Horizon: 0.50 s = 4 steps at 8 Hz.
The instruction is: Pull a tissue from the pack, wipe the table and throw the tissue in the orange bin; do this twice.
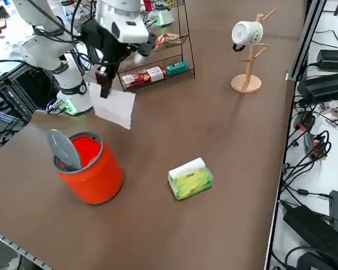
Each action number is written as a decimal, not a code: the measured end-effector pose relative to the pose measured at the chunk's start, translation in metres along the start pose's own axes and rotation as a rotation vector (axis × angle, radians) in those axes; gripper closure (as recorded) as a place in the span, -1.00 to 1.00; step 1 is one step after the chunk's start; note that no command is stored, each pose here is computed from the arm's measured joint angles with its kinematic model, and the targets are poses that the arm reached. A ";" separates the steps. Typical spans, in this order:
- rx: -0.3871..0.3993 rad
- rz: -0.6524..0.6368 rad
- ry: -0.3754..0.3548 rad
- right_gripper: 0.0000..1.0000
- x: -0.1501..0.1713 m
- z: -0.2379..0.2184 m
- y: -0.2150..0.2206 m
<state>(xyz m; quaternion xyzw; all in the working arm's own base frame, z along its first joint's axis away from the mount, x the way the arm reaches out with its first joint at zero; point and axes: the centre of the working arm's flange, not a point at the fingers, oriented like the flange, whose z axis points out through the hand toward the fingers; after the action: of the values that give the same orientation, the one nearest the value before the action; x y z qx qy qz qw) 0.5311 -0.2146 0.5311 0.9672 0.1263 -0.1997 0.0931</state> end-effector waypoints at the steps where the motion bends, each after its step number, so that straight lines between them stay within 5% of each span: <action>1: -0.015 -0.015 0.000 0.96 -0.012 0.005 0.019; 4: -0.056 -0.048 0.004 0.96 -0.052 0.007 0.063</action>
<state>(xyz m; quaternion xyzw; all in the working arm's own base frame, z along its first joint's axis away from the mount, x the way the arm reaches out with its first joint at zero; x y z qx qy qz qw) 0.5004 -0.2874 0.5537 0.9613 0.1554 -0.1965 0.1149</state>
